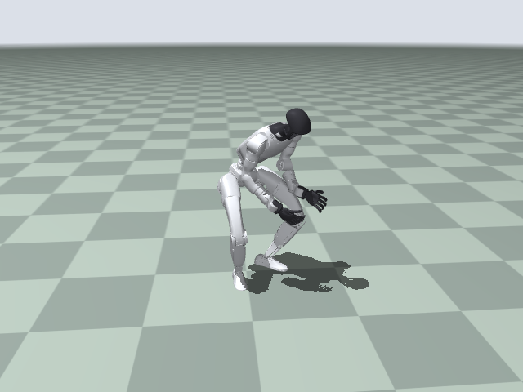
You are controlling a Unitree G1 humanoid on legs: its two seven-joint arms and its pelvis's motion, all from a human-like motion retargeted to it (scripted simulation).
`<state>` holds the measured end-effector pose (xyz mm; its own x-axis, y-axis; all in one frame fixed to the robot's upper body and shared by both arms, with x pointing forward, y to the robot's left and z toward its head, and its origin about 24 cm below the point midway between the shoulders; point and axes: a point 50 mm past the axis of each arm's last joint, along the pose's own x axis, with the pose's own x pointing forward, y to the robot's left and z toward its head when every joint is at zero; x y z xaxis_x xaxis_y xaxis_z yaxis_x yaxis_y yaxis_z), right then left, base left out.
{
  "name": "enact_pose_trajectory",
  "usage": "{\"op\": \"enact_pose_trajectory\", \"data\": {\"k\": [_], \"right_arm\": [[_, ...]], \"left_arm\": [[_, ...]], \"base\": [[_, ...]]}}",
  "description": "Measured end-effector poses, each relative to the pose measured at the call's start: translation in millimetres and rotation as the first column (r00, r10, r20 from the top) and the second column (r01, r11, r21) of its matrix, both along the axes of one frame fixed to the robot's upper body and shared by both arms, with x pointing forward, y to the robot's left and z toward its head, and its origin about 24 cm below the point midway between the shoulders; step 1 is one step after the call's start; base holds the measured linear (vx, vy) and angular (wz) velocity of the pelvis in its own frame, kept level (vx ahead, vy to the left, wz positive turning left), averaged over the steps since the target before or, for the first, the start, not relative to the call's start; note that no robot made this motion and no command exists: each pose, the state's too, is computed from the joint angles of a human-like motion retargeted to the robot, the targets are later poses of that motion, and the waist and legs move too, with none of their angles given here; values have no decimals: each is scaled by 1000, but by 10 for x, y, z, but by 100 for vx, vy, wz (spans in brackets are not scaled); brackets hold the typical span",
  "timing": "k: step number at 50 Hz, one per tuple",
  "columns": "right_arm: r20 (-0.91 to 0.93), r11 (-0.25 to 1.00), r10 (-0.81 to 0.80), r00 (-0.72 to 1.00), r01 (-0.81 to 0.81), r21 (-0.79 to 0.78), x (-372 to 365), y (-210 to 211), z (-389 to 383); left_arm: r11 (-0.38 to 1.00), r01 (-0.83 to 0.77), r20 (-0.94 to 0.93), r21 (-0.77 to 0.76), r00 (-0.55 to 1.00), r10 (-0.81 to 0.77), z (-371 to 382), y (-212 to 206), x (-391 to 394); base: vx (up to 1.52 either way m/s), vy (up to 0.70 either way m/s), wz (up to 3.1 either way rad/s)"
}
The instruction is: Upper body actions
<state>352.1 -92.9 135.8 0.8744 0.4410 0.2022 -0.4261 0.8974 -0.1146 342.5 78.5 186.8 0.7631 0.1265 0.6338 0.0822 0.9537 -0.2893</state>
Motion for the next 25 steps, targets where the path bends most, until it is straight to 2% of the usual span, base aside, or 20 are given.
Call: {"op": "enact_pose_trajectory", "data": {"k": [4, 7, 10, 12, 14, 17, 20, 25], "right_arm": [[18, 1000, -25, 1000, 25, -7, -78, 8, -39], [7, 998, -67, 998, 67, -15, -118, -70, -88], [-71, 988, -126, 989, 132, 80, -141, -8, -133], [-66, 981, -71, 995, 81, 174, -177, 113, -44], [-28, 981, 17, 999, -11, 194, -226, 213, 32], [4, 995, 66, 998, -67, 74, -247, 198, 39], [24, 1000, -4, 1000, 4, 0, -208, 76, 21], [-23, 989, -83, 996, 85, 121, -167, -5, -23]], "left_arm": [[981, -73, -30, -181, 997, 68, -124, -147, -113], [949, -30, -104, -314, 995, -3, -152, -233, -83], [976, 47, 60, -211, 998, -35, -4, -295, -159], [994, 66, 77, -89, 995, -59, 13, -376, -171], [996, 77, 38, -33, 996, -75, 6, -446, -160], [995, 91, 51, -39, 995, -89, 47, -480, -195], [991, 105, 60, -81, 993, -100, 29, -459, -207], [986, 153, 10, -73, 988, -153, -66, -481, -158]], "base": [[-7, -4, 2], [-4, 0, 1], [-2, -9, 1], [-2, -7, -13], [-4, -5, -16], [0, 0, 0], [0, 0, 0], [0, 0, 0]]}}
